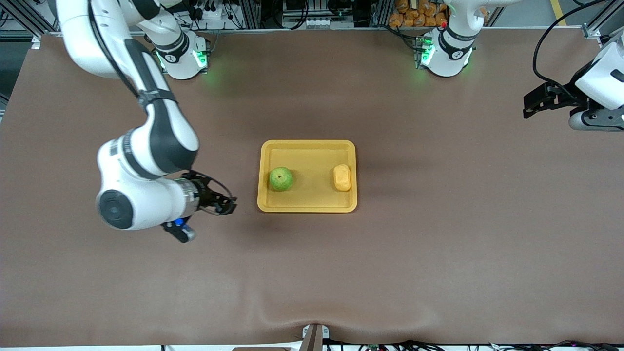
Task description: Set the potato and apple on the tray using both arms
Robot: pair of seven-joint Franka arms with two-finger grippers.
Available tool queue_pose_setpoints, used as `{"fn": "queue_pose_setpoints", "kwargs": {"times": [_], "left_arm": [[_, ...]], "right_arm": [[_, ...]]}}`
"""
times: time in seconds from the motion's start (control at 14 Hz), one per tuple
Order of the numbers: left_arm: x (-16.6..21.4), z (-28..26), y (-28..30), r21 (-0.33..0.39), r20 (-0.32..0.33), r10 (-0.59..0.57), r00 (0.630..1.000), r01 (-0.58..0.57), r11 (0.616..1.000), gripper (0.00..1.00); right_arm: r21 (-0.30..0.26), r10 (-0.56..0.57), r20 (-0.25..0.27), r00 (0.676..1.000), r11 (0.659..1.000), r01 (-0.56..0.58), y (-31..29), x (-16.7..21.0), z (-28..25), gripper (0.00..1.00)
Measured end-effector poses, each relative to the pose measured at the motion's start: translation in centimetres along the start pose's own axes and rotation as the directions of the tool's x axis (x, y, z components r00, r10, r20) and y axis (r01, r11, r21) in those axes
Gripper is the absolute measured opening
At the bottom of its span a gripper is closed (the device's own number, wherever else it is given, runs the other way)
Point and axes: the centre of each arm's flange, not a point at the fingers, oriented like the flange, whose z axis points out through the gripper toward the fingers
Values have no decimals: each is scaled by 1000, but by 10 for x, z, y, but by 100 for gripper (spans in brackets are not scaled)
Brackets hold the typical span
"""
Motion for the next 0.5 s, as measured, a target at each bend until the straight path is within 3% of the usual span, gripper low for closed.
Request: {"fn": "queue_pose_setpoints", "kwargs": {"times": [0.29,0.5], "left_arm": [[-1,0,0,0,3,-1,1000,1,1000,100],[-1,0,0,-1,3,-1,1000,1,1000,100]], "right_arm": [[30,5,-39,999,1000,-4,45,12,-59,100],[-27,-86,-93,992,996,83,70,16,-81,100]]}}
